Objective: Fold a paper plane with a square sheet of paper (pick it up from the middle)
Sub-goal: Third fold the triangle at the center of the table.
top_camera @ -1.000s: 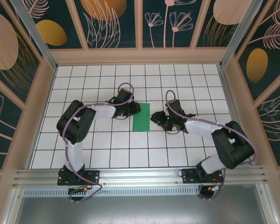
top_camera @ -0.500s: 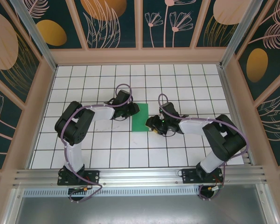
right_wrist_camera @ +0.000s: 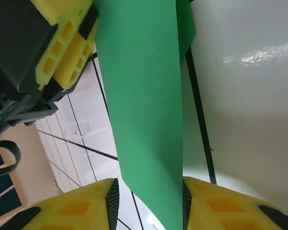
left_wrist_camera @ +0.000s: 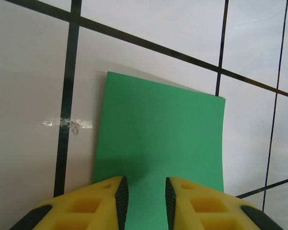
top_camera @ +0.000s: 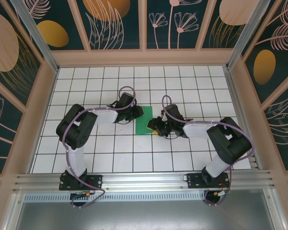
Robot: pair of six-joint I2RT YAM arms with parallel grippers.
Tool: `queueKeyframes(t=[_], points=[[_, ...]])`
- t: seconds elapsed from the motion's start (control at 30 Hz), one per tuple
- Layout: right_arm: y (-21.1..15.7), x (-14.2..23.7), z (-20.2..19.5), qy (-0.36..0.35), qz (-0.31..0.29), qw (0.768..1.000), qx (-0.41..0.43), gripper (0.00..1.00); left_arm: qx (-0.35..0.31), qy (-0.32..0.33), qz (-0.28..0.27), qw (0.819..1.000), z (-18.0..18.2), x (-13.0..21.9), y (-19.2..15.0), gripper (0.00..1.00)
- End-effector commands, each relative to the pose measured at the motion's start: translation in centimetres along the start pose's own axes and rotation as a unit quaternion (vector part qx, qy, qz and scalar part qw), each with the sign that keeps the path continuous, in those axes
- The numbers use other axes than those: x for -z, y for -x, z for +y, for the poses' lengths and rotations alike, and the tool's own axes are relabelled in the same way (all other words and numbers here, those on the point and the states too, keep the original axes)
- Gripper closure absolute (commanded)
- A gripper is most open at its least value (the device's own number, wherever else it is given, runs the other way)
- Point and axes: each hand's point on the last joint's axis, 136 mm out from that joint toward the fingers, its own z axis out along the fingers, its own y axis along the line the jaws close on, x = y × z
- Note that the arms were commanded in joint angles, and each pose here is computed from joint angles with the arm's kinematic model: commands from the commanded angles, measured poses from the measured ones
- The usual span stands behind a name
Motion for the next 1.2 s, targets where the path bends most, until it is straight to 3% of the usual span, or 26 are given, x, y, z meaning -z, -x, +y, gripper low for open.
queueKeyframes(t=[0.0,0.13,0.2,0.37,0.5,0.7,1.0,1.1,1.17], points=[[-0.3,0.4,1.2,0.029,-0.003,1.0,-0.002,0.63,0.015,0.053,0.012,0.998,3.2,0.2,-1.2,0.68],[-0.1,0.6,0.9,0.023,-0.01,1.0,-0.009,0.73,0.013,0.05,0.012,0.999,3.0,0.3,-1.2,0.68],[0.1,0.7,0.3,0.01,-0.017,1.0,-0.015,0.84,0.01,0.036,0.012,0.999,2.4,0.6,-1.1,0.68],[0.1,0.8,-1.3,-0.052,-0.007,0.998,-0.015,1.0,-0.034,-0.079,0.011,0.996,-3.0,3.2,-0.7,0.62],[-1.0,1.0,-2.1,-0.075,0.022,0.997,-0.007,1.0,-0.057,-0.1,0.017,0.993,-4.1,3.6,-0.7,0.62],[-1.0,1.4,-2.3,-0.082,0.022,0.996,0.0,1.0,-0.057,-0.063,0.029,0.996,-2.1,1.4,-1.1,0.66],[-0.1,1.6,-0.4,-0.053,0.002,0.999,0.001,0.85,-0.063,-0.018,0.031,0.997,-0.3,0.4,-1.1,0.69],[-0.2,1.7,-0.5,-0.054,0.003,0.999,-0.001,0.84,-0.059,-0.011,0.033,0.998,0.3,0.3,-1.4,0.7],[-0.4,1.7,-0.4,-0.047,0.006,0.999,-0.001,0.9,-0.06,-0.008,0.035,0.998,0.6,0.2,-1.5,0.7]])
